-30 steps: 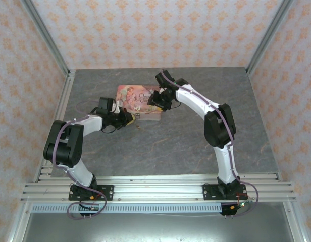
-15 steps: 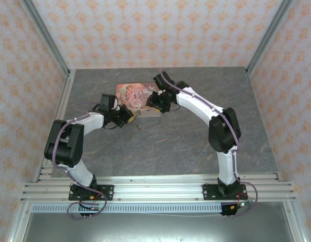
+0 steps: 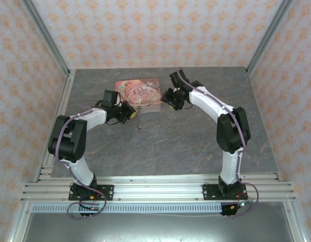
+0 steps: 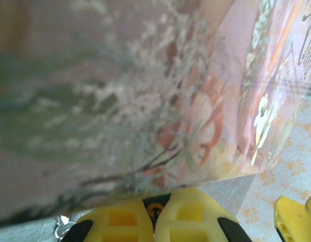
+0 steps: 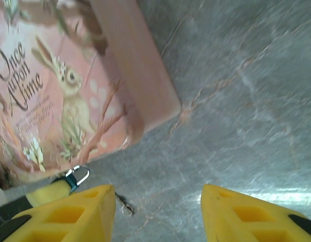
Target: Unlock the padlock with the key
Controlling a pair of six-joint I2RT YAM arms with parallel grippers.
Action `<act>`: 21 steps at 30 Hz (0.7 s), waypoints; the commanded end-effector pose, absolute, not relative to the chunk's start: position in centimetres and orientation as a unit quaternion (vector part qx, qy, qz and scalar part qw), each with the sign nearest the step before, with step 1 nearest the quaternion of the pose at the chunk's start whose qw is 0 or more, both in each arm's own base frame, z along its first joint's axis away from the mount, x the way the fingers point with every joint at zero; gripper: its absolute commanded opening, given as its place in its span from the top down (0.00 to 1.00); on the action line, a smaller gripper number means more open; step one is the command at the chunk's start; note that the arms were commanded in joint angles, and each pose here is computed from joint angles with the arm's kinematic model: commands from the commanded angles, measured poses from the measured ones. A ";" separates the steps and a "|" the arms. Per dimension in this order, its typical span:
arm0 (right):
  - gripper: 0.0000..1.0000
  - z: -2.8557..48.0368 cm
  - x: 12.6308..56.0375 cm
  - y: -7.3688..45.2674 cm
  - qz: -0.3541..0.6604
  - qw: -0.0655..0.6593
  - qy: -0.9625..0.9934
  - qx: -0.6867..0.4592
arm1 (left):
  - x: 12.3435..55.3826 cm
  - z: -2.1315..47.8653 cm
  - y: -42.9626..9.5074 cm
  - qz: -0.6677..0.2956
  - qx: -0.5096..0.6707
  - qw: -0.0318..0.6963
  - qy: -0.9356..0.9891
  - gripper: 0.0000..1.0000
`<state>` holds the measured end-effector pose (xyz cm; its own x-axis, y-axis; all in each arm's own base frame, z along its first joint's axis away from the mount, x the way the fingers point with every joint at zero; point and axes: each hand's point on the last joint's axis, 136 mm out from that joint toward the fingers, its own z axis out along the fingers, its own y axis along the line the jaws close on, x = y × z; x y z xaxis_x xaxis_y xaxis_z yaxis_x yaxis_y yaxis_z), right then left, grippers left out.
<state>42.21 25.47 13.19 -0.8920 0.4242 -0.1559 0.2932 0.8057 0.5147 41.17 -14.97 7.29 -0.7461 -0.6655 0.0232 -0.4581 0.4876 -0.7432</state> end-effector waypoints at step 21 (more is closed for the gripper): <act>0.51 12.6 47.7 26.3 0.262 0.151 0.932 0.202 | 35.7 6.1 -11.2 -0.217 -0.505 0.048 0.834 1.00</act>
